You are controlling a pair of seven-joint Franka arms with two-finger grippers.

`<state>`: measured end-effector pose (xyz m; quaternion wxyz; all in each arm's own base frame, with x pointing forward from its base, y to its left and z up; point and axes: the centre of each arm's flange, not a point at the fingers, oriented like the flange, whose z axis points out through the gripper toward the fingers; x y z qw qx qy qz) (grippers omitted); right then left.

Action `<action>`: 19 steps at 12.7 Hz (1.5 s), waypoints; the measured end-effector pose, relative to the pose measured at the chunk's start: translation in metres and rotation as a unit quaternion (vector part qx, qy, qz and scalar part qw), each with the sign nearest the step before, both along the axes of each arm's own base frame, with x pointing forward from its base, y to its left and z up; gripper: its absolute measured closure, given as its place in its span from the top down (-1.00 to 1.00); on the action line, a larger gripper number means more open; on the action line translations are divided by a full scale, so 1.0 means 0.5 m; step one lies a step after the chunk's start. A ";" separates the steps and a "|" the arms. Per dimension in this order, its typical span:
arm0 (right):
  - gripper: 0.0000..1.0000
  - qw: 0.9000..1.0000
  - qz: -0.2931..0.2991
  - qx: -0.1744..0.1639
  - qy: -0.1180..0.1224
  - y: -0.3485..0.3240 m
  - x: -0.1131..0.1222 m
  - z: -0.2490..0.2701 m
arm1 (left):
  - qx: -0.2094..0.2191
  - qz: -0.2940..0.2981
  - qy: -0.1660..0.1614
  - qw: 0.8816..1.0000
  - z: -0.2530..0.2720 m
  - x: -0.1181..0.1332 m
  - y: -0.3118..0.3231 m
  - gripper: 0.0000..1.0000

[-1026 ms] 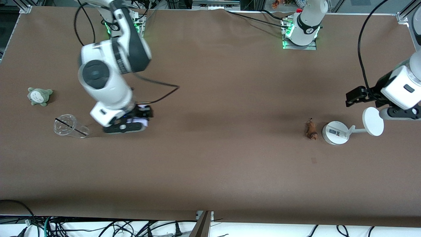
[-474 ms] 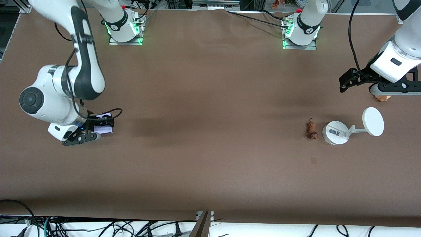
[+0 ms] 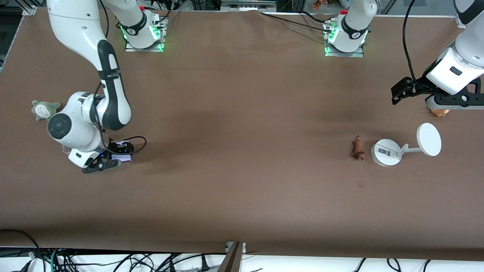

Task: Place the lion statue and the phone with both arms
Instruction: 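Carry the white phone toward the clear cup with the right gripper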

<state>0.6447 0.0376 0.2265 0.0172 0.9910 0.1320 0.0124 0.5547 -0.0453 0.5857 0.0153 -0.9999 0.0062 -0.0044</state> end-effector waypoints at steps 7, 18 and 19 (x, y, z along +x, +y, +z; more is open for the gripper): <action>0.67 1.000 0.003 -0.007 -0.012 -0.011 0.000 -0.056 | 0.000 -0.001 0.008 1.000 0.001 0.000 0.005 1.00; 1.00 0.999 0.017 0.033 -0.023 -0.051 -0.003 -0.094 | 0.001 -0.008 0.013 1.000 -0.002 0.000 0.007 1.00; 1.00 0.999 0.019 0.034 -0.025 -0.046 -0.001 -0.089 | 0.001 -0.008 0.015 1.000 -0.003 -0.001 0.007 1.00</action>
